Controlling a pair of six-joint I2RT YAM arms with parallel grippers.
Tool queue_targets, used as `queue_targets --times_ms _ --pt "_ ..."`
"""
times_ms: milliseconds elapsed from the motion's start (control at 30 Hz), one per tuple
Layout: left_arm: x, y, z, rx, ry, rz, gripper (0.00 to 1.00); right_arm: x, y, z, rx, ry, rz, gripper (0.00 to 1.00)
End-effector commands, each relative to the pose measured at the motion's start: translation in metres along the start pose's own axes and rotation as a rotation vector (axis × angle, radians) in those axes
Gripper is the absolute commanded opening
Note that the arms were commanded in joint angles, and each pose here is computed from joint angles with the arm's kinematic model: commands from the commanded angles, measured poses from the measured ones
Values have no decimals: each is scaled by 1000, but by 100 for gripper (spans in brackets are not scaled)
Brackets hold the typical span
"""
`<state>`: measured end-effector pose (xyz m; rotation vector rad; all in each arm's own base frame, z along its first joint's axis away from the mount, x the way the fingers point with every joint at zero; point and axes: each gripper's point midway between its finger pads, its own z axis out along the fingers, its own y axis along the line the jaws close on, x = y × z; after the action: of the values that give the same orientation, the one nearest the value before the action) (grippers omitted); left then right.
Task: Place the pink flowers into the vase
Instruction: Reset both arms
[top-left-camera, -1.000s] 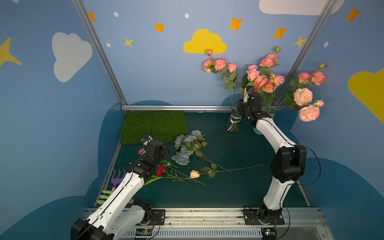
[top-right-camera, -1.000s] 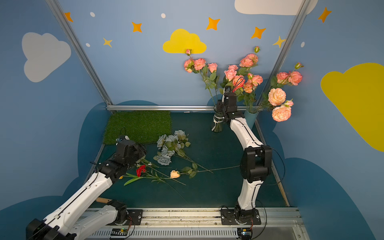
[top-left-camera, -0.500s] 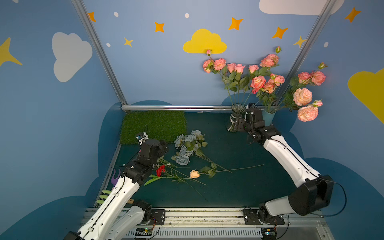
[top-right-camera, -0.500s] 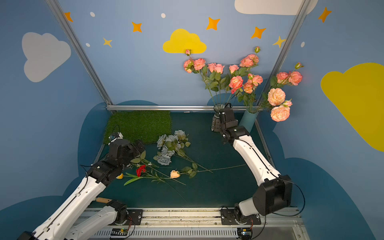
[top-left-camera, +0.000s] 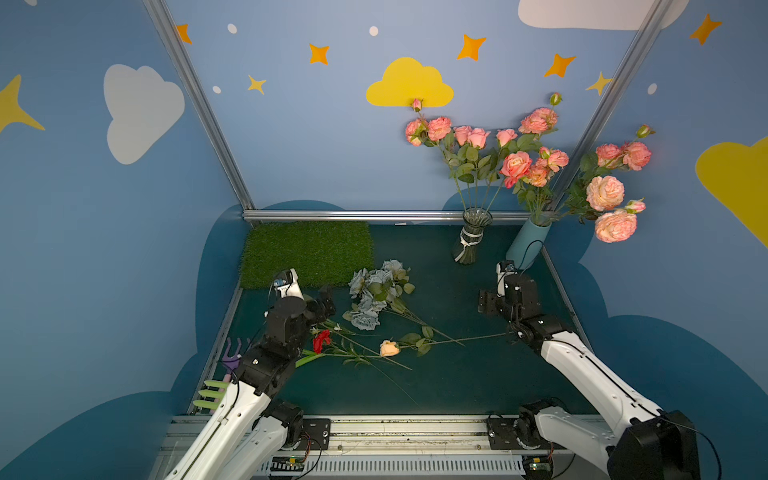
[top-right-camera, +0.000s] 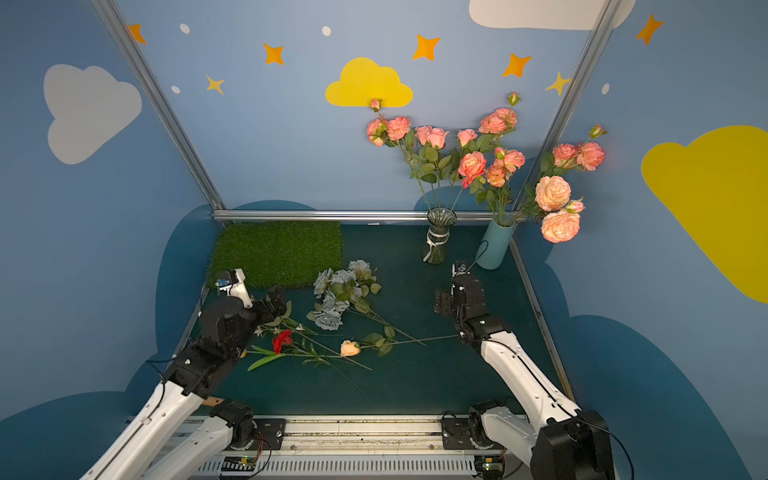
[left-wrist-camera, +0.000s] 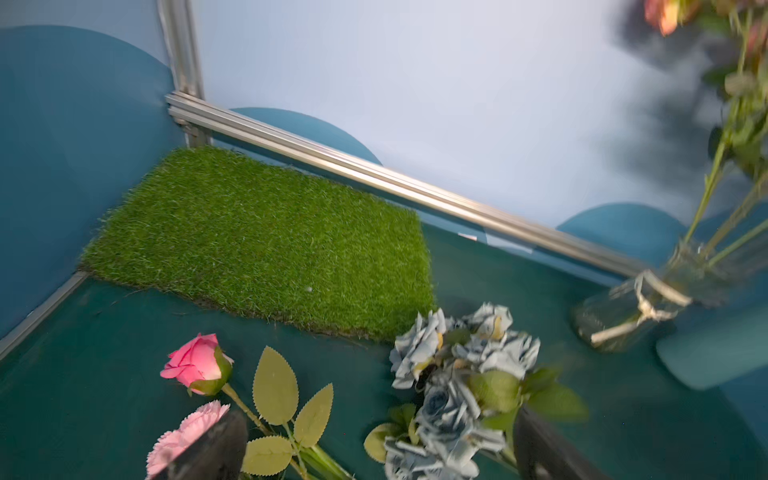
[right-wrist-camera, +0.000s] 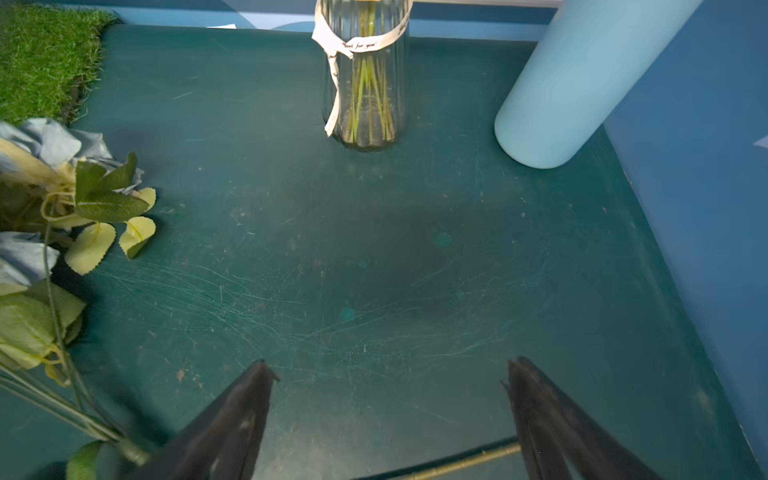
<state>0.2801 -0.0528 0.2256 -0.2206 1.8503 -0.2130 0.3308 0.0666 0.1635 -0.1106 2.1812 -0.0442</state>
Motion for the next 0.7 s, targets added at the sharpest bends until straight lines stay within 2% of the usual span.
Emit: queue_targets --times_ms 0,67,167,300,433,533,633,667 --pt "-23 -5 -7 67 -303 136 100 -17 -16 -1 58 -136 -24 90" --pt "-8 6 -6 35 -296 138 100 -7 -28 0 108 -158 3 90" --pt "17 8 2 22 -219 259 100 7 -30 2 108 -183 11 90" --pt "34 24 12 -62 -241 330 100 22 -35 11 135 -219 40 90" --pt "47 42 16 -124 -238 354 100 25 -36 20 157 -249 -8 90" --pt "51 56 21 -144 -248 329 100 18 -42 33 200 -274 -14 90" --pt "54 58 34 -127 -201 313 100 17 -42 52 223 -251 -53 90" --pt "54 57 38 -114 -193 324 100 13 -42 56 235 -277 -60 90"
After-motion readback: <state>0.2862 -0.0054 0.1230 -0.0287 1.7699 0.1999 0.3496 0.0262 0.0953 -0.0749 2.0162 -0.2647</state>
